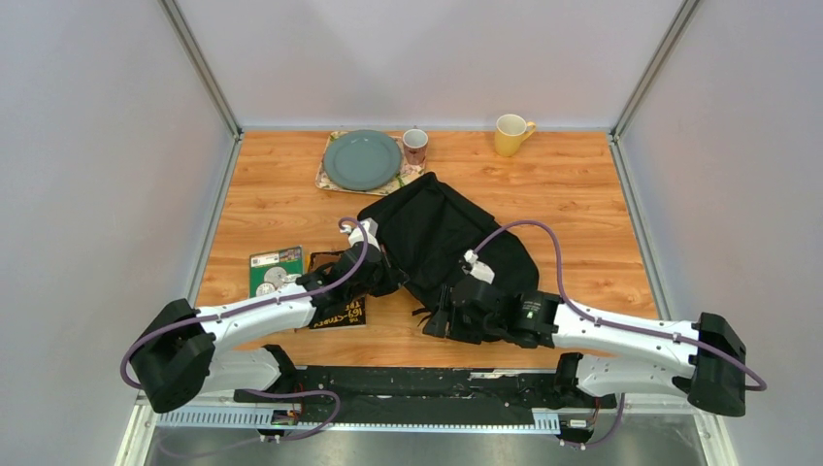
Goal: Pack the student bag
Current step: Unzip the student bag at the center of the board.
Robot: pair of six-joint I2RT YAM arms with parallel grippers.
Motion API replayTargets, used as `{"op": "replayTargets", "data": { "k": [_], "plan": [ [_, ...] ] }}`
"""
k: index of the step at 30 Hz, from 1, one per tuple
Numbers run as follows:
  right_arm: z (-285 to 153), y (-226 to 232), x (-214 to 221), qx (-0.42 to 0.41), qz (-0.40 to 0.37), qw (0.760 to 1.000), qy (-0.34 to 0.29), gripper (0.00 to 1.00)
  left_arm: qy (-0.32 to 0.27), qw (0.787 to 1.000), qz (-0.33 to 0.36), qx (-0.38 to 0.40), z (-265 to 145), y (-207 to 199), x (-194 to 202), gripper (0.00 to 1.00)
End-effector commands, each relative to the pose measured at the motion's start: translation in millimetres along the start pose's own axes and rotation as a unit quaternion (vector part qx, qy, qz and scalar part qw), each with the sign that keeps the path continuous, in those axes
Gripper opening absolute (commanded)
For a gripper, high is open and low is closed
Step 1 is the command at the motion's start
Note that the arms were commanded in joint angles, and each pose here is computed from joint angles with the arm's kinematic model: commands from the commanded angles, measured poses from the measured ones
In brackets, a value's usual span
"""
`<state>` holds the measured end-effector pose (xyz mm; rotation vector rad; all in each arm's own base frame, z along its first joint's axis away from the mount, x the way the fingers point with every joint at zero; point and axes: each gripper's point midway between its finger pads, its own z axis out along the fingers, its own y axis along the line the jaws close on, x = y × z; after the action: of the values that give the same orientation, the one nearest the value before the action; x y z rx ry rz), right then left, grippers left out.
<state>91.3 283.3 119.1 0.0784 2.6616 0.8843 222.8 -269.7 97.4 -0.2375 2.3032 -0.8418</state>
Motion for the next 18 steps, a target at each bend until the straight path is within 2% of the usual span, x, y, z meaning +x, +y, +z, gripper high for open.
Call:
{"op": "replayTargets", "data": {
  "k": [1,7,10,15,18],
  "plan": [
    [10,6,-21,0.000,0.069,0.994,-0.083,0.59,-0.019,0.999,0.022,0.035,-7,-22,-16,0.00],
    [33,2,-29,0.039,0.075,0.991,-0.106,0.59,0.008,0.998,0.023,0.064,-13,-28,-5,0.00],
    [42,6,-30,0.047,0.076,0.990,-0.108,0.56,0.017,0.997,0.011,0.079,-15,-31,-1,0.00],
    [40,6,-48,0.048,0.082,0.982,-0.166,0.51,0.018,0.996,0.008,0.085,-20,-34,-2,0.00],
    [39,4,-53,0.051,0.092,0.978,-0.180,0.50,0.017,0.996,0.005,0.086,-21,-35,-3,0.00]
  ]
}}
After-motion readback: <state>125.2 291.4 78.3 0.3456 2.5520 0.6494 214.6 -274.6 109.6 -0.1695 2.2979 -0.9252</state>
